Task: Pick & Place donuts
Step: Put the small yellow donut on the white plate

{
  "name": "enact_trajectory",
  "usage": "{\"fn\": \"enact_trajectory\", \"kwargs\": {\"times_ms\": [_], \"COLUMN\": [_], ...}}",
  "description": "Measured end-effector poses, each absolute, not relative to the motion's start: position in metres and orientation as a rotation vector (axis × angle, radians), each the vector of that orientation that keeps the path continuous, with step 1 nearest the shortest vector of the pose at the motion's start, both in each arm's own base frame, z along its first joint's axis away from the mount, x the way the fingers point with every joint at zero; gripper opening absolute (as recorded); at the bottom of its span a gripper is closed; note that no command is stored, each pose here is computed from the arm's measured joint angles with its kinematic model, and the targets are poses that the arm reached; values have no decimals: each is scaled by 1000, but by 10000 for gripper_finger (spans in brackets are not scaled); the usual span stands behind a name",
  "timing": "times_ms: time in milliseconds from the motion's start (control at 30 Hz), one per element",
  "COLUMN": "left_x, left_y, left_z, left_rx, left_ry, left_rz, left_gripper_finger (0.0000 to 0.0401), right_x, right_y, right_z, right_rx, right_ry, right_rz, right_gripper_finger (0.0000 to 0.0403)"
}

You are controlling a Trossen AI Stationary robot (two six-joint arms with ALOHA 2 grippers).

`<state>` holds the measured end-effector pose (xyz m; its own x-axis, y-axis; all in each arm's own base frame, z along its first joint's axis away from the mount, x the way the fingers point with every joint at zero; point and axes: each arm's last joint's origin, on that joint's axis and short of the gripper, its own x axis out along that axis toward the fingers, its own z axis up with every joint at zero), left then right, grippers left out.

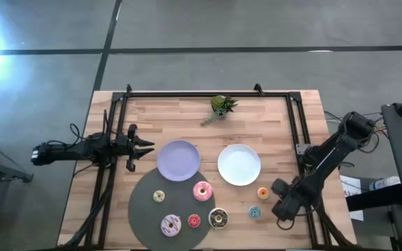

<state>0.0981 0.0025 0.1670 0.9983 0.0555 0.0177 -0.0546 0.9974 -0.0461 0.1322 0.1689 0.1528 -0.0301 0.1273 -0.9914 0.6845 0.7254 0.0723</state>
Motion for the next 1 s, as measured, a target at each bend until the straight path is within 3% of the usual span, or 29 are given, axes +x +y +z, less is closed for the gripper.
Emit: {"fn": "enact_trajectory", "kwargs": {"times_ms": [300,1000], "left_x": [98,98], "left_y": [3,3], "left_z": [167,167], "left_rx": [-46,-46], "left_ry": [-19,-19], "left_rz": [56,56], "left_gripper_finger": [71,71], "right_x": [137,135], "right_y": [180,187], "right_z": [144,159], "right_rx": [653,660], "right_ry": [1655,1586], "right_rz": [-385,-270], "right_gripper_finger": [210,210]}}
